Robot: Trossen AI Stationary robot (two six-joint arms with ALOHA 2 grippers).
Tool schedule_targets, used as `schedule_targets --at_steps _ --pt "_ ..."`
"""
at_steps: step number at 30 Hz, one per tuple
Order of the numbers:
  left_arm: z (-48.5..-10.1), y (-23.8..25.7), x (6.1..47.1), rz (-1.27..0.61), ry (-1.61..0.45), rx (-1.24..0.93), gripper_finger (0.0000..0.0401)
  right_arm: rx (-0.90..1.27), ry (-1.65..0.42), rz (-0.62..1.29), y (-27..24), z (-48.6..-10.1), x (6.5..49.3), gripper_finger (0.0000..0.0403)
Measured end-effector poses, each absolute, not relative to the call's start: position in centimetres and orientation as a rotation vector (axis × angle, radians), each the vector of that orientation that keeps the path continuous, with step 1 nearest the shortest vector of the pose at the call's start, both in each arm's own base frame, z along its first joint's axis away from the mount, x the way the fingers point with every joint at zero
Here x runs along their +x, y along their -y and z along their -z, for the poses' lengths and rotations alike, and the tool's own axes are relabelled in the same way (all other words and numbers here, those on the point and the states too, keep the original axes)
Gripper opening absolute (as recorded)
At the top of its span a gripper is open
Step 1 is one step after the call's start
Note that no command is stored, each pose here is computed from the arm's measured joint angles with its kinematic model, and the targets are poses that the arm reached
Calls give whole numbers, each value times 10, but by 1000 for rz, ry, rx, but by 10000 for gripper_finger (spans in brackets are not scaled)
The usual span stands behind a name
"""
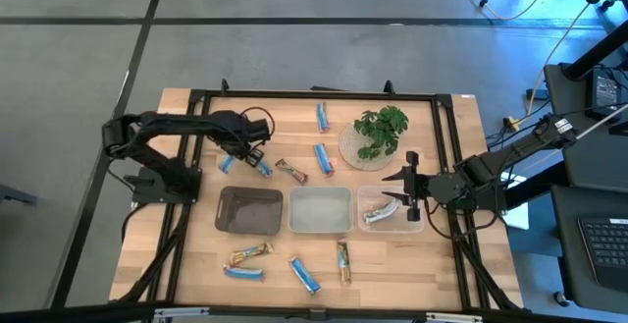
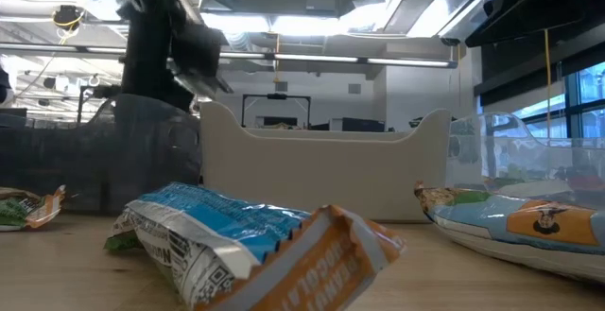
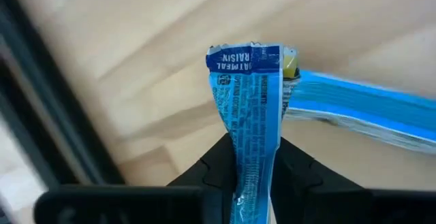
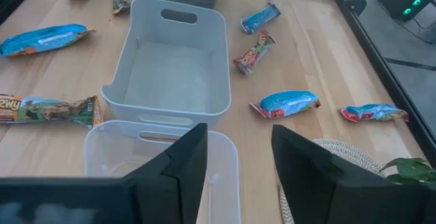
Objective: Pick and place Granola Bars by type
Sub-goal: Put the blue granola bar into the black bin
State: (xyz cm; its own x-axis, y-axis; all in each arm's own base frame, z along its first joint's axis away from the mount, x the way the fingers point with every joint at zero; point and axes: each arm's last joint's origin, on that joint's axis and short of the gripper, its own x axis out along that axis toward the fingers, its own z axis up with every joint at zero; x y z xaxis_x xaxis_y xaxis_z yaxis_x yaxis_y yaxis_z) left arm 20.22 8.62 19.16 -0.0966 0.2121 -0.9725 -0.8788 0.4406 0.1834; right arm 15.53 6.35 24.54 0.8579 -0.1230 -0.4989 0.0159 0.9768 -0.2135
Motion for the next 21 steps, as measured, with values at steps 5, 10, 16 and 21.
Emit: schedule_targets --at_steps 5,10,16,21 --pt "-231 -71 211 -840 -1204 -730 60 -249 -536 66 -63 -245 155 168" --pt "-270 -47 219 -642 -1072 -620 59 -255 -536 65 -63 -245 155 168" --pt "-293 -8 232 -388 -960 -578 59 -281 -534 61 -63 -246 156 168" --pt "-294 28 244 -208 -917 -526 59 -273 -522 62 -63 -247 156 168"
